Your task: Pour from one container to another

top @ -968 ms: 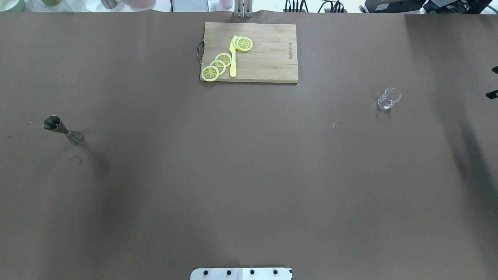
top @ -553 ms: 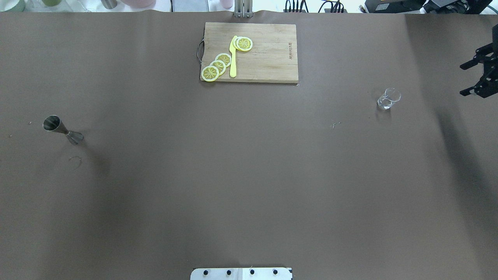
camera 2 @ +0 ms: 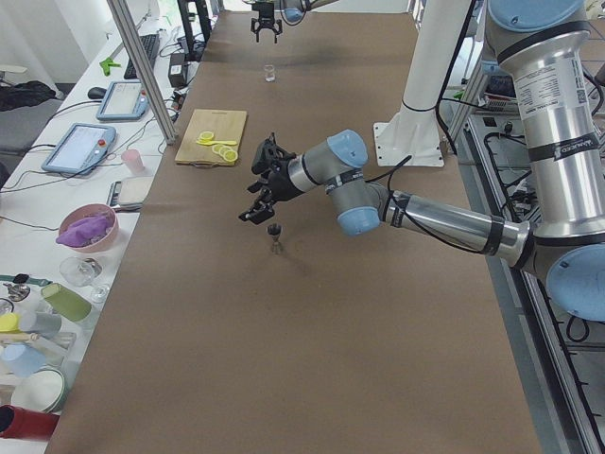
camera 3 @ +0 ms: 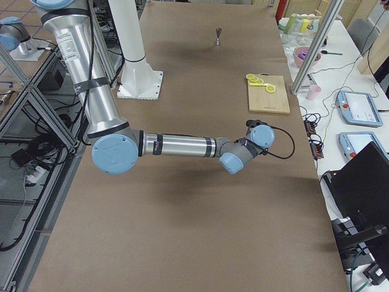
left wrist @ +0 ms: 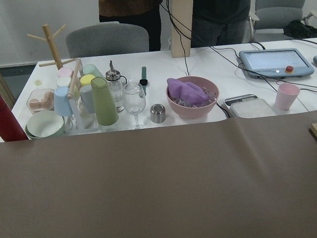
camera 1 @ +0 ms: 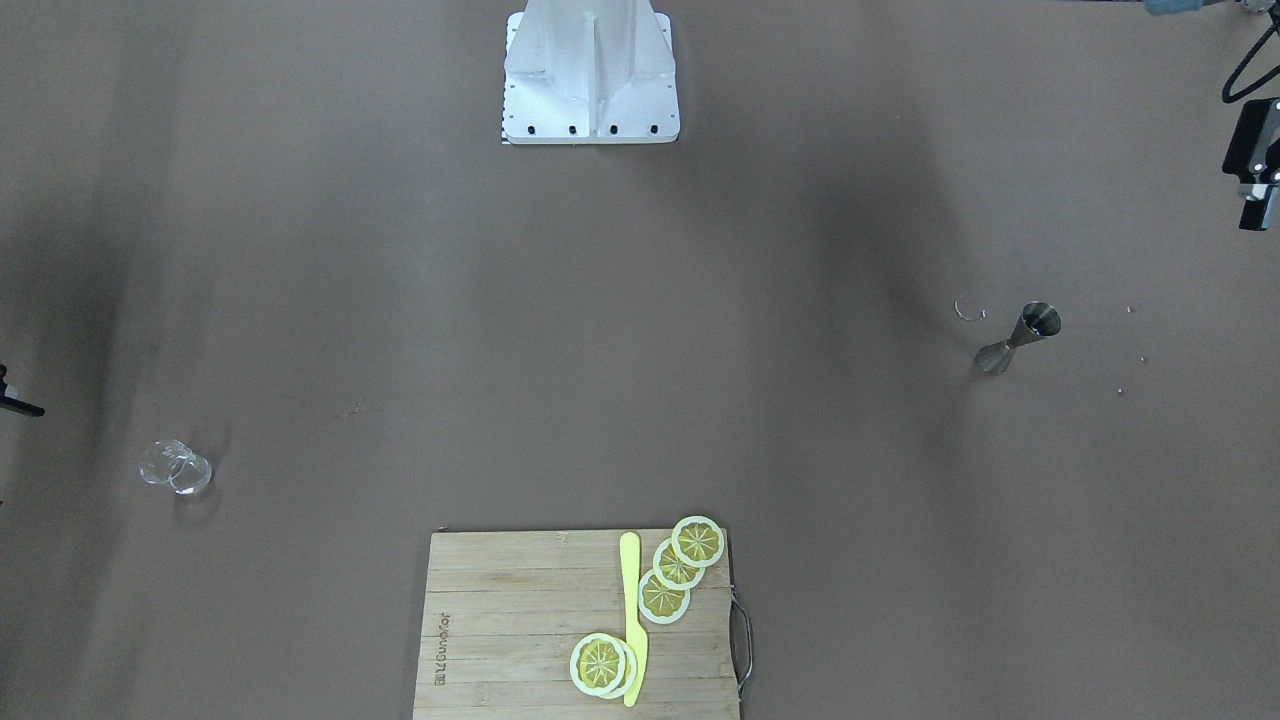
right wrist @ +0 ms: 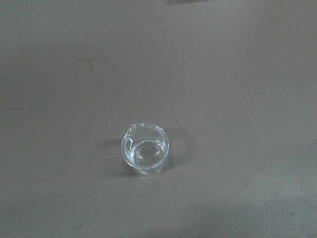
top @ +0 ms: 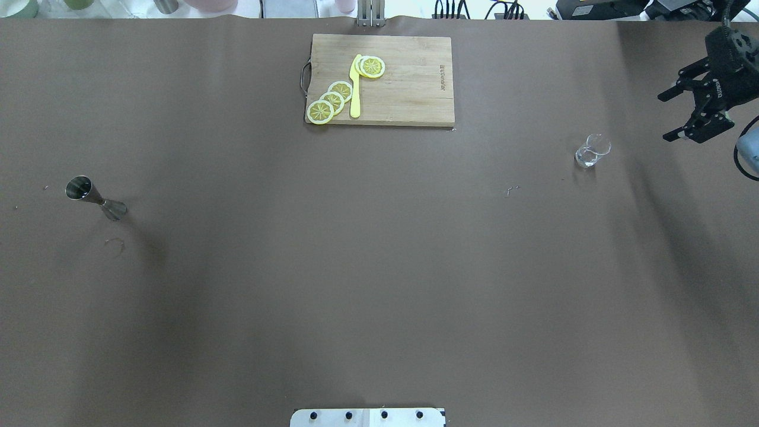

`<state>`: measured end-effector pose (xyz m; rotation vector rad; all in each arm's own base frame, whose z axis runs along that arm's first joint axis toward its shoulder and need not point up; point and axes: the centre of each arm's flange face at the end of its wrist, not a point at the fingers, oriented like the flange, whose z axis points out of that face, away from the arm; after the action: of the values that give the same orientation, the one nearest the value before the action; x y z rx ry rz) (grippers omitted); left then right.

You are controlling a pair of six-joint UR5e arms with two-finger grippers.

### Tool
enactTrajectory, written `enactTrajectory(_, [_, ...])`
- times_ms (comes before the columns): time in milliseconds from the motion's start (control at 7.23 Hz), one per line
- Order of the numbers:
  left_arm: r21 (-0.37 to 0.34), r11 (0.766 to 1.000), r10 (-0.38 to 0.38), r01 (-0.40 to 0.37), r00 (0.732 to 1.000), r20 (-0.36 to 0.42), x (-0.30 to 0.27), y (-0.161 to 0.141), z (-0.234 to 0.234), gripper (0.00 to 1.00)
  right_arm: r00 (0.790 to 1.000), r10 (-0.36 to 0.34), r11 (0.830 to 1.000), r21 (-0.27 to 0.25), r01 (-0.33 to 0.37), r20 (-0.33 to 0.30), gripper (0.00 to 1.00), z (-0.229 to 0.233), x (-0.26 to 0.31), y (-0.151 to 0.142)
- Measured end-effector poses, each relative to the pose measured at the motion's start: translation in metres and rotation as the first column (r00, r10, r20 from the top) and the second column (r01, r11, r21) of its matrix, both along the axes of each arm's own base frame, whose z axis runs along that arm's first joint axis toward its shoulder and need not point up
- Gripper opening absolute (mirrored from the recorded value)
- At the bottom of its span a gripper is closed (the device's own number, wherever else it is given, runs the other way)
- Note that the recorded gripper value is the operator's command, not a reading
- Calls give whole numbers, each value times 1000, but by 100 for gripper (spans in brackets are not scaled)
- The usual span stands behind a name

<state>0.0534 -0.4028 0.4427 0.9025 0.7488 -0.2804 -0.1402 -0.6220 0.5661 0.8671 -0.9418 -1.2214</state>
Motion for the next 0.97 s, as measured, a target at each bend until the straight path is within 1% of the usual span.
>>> enactTrajectory(276, [63,995,-75,74,997,4,39,29,22,95,999,-31,999,39,30,13,100,-5,-20,-3])
enactTrajectory(415, [99,988,-117,115,993,12,56,40,40,95,999,-41,998,54,40,25,100,-4,-24,-2])
enactTrajectory(553, [119,982,-153,149,988,22,72,48,59,95,998,-54,997,58,51,40,100,-3,-25,1])
enactTrajectory(968, [150,960,-242,236,970,21,120,70,99,95,990,-104,995,13,103,98,100,8,-24,14])
